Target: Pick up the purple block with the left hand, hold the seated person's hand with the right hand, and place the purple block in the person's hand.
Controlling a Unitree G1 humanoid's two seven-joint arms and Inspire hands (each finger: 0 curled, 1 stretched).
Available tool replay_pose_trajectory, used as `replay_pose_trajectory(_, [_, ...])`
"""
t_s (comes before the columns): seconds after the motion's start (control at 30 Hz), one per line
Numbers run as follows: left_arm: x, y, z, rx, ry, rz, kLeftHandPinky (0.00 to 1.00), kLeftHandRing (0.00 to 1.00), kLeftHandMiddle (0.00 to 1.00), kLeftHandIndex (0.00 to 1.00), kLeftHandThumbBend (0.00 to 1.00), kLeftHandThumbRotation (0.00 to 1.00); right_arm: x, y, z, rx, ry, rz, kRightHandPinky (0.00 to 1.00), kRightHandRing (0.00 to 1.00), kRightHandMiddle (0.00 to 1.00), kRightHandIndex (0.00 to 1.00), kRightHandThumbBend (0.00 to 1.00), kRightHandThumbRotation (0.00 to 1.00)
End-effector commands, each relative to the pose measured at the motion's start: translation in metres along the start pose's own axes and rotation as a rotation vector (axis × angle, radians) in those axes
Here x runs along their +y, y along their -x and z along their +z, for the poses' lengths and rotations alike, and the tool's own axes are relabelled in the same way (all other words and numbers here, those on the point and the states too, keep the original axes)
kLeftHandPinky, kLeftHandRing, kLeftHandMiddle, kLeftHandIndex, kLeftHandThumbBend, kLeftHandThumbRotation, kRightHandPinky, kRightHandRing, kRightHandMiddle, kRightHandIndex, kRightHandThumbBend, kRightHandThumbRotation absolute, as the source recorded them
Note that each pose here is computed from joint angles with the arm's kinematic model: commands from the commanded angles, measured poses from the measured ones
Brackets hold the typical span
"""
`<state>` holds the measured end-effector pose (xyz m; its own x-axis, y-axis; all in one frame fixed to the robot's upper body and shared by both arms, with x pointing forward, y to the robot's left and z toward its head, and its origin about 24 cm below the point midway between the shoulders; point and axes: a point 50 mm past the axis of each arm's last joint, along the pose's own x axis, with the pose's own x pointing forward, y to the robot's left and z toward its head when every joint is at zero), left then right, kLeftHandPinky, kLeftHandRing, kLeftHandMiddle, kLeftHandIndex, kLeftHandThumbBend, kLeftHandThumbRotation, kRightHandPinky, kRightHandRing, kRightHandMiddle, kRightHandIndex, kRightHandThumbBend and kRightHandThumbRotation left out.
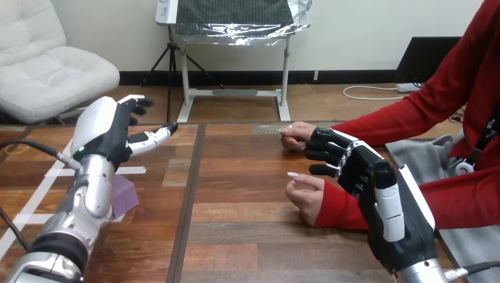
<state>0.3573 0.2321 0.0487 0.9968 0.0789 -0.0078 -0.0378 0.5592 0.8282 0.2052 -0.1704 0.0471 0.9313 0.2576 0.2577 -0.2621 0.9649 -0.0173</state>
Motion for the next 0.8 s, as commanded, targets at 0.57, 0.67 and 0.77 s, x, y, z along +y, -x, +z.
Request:
replay_pose_trajectory(0.57, [0.017,-0.011,0.007,0.021,-0.064,-0.061,0.71,0.82,0.86,0.88,0.70,0.54,-0.001,-0.018,0.018,-0.099,0.018,0.017,0.72,0.78,0.77,0.77,0.85,1.00])
replay_pose_trajectory(0.67, [0.015,-0.010,0.004,0.029,-0.107,-0.080,0.70,0.81,0.86,0.88,0.70,0.54,-0.001,-0.018,0.018,-0.101,0.017,0.017,0.72,0.78,0.77,0.77,0.85,1.00])
replay_pose_trajectory(0.77, [0.013,-0.009,0.001,0.033,-0.122,-0.094,0.70,0.81,0.85,0.87,0.71,0.55,0.000,-0.018,0.018,-0.103,0.016,0.016,0.72,0.78,0.77,0.77,0.85,1.00])
